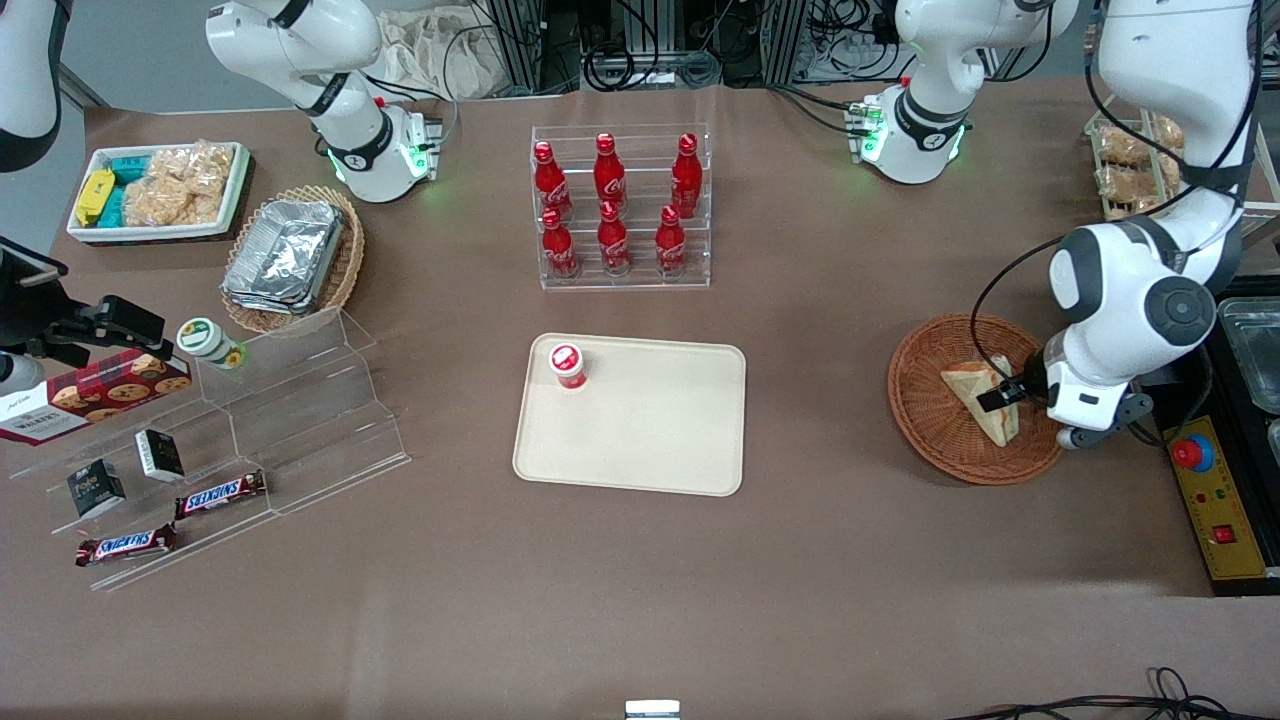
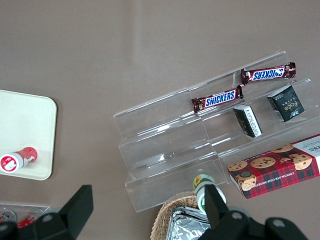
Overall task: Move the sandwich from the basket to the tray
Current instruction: 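Lower the left gripper and close it on the wrapped sandwich, then lift the sandwich out of the basket with the left gripper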
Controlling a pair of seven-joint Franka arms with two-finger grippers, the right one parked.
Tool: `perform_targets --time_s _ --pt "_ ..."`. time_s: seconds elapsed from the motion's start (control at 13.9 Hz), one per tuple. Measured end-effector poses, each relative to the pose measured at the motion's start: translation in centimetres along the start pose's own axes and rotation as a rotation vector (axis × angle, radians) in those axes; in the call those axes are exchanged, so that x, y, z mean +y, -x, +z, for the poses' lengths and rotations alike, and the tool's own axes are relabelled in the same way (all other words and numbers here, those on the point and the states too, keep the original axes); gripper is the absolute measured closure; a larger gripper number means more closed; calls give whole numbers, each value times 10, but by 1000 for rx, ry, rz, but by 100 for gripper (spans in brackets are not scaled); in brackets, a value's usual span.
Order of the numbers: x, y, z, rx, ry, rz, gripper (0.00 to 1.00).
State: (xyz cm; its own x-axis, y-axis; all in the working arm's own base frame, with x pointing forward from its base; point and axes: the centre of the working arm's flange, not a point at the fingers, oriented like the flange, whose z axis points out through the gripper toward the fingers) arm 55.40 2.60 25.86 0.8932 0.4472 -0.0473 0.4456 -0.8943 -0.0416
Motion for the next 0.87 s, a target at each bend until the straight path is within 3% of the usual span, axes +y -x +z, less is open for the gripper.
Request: perform_targets --time_s 0.22,0.29,0.36,0.43,0.87 --pt "6 4 13 -18 -11 0 2" --pt "6 4 15 -20 -12 -1 4" --pt "6 4 17 -23 -14 -1 13" --pt "6 5 18 -25 -15 -2 13" --pt "7 4 7 -14 -8 -1 68"
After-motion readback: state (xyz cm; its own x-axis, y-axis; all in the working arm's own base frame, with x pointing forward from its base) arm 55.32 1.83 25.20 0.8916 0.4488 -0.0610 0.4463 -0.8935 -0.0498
